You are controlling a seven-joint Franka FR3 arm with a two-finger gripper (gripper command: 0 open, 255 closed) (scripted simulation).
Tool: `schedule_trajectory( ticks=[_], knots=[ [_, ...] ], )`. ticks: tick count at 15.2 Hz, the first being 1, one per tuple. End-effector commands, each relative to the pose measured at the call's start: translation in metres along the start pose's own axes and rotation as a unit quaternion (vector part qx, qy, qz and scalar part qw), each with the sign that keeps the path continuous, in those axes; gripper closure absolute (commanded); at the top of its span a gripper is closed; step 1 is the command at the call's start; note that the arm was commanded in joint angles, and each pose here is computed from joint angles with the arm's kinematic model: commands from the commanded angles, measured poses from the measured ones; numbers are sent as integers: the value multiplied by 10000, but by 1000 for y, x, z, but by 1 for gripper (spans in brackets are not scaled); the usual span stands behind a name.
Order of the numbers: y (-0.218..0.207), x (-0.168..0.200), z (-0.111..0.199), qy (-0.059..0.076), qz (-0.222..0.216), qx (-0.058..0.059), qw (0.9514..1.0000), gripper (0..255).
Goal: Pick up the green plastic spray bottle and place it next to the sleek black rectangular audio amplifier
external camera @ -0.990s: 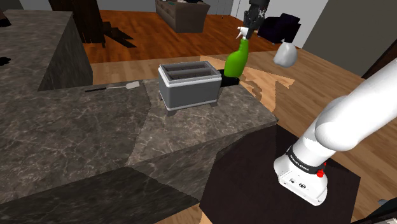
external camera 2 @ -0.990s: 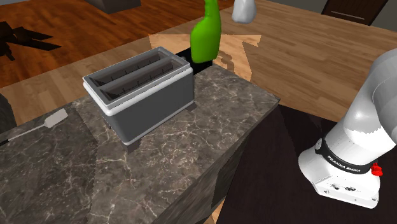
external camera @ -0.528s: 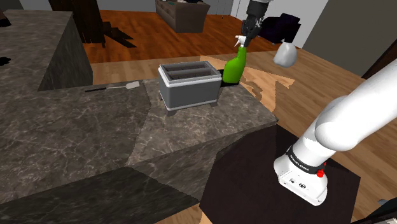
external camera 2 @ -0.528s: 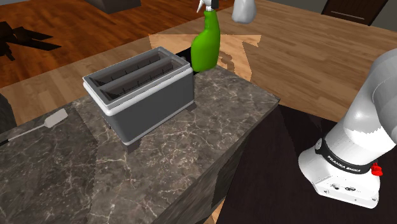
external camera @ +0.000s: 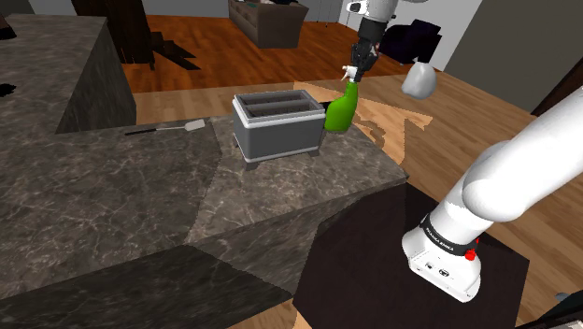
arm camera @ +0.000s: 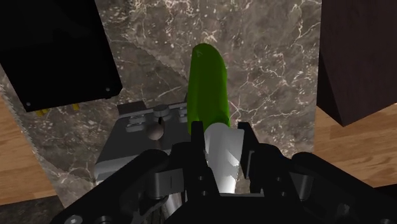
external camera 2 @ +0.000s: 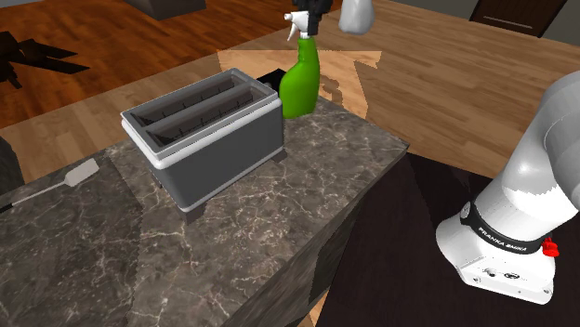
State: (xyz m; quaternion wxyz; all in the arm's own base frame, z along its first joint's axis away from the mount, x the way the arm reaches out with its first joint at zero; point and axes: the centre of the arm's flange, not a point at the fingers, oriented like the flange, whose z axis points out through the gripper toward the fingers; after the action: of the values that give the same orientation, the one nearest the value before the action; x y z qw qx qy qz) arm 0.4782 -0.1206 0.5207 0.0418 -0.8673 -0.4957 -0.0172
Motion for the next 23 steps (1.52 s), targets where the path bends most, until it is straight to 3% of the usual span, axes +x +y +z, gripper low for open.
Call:
schedule_trajectory(
  ticks=[1,16,23],
  knots=[
    [0,0,11,1,0,-4,10000,255],
    [4,-6,88,1,0,-4,10000,255],
    [4,-6,88,1,0,-4,10000,255]
  ],
)
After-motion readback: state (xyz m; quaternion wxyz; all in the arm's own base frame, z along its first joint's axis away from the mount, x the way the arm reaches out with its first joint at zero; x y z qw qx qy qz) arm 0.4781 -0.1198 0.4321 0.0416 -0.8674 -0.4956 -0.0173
